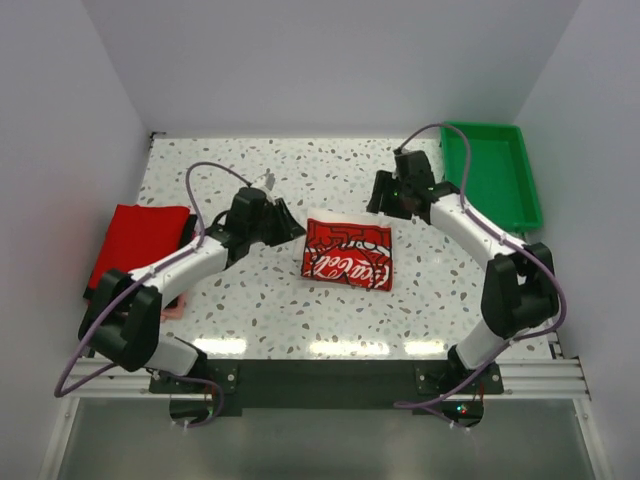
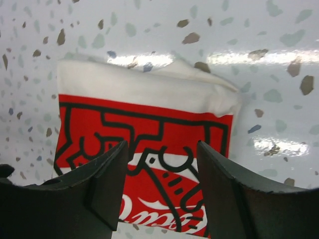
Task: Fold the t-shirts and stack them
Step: Fold the tshirt
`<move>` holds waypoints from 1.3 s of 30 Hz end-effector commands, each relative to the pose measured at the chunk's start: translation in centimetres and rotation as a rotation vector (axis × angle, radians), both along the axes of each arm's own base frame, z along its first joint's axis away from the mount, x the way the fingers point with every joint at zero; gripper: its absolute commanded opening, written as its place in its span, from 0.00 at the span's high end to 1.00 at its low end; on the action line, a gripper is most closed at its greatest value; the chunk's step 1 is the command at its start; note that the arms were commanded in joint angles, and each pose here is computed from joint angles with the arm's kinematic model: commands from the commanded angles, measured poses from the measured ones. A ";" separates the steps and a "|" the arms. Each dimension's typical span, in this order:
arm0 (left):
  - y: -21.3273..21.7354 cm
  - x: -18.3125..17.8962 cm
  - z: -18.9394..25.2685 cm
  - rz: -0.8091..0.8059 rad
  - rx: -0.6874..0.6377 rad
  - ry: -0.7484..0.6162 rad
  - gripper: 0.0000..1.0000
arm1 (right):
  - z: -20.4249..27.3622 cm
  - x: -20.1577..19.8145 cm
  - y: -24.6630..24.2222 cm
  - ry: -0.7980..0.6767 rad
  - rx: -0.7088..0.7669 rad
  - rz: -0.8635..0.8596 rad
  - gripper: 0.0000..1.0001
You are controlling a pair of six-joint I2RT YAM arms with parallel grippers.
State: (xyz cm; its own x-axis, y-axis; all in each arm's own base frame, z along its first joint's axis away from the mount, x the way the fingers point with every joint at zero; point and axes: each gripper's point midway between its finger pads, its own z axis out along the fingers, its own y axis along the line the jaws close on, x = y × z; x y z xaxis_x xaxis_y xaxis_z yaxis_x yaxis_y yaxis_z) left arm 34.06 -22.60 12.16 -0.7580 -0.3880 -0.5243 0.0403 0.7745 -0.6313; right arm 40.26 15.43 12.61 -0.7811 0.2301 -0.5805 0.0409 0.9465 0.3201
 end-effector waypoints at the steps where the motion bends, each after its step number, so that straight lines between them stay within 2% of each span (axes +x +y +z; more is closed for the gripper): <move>1: -1.5 -1.9 1.1 -0.082 0.025 -0.052 0.65 | 0.0 -1.7 1.9 -0.015 0.006 0.054 0.40; 2: -2.8 -2.5 1.8 -0.123 0.012 -0.062 0.74 | -0.1 -2.1 2.9 -0.013 0.025 0.078 0.40; 5: -5.4 -3.6 2.1 -0.198 0.001 -0.052 0.87 | -0.3 -2.5 4.6 0.003 0.074 0.119 0.42; 10: -6.3 -4.9 -1.5 -0.215 0.036 0.042 1.00 | -1.4 -3.2 6.3 0.030 0.121 0.155 0.44; 21: -3.7 -5.9 -11.7 -0.131 0.206 0.228 1.00 | -6.7 -0.5 6.4 0.119 0.031 0.138 0.46; 24: -3.1 -6.4 -12.7 -0.125 0.226 0.252 1.00 | -8.4 0.0 5.9 0.155 0.009 0.123 0.47; 28: -3.2 -6.2 -11.2 -0.131 0.211 0.213 1.00 | -9.0 0.0 5.2 0.174 -0.002 0.108 0.47; 33: -4.2 -5.2 -6.4 -0.147 0.153 0.126 0.89 | -6.0 0.0 5.1 0.117 0.013 0.119 0.46; 34: -4.3 -4.6 -5.2 -0.139 0.143 0.106 0.81 | -4.5 0.0 5.1 0.087 0.021 0.120 0.46; 36: -3.9 -4.0 -3.3 -0.110 0.130 0.081 0.72 | -3.7 -0.5 5.1 0.081 0.033 0.120 0.46; 37: -3.2 -3.4 -2.9 -0.084 0.125 0.078 0.61 | -2.1 -0.8 5.3 0.048 0.050 0.126 0.45; 39: -2.1 -2.9 -2.2 -0.047 0.119 0.082 0.54 | -1.7 -1.9 5.5 0.049 0.076 0.132 0.45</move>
State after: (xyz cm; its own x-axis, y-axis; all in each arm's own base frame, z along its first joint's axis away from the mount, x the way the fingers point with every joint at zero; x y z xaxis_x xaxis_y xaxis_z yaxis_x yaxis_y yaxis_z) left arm 28.89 -26.15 6.55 -0.8672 -0.2202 -0.4467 0.0551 0.8490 -0.5255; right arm 38.72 20.71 6.28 -0.8838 0.1466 -0.4444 -0.0208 0.9364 0.3503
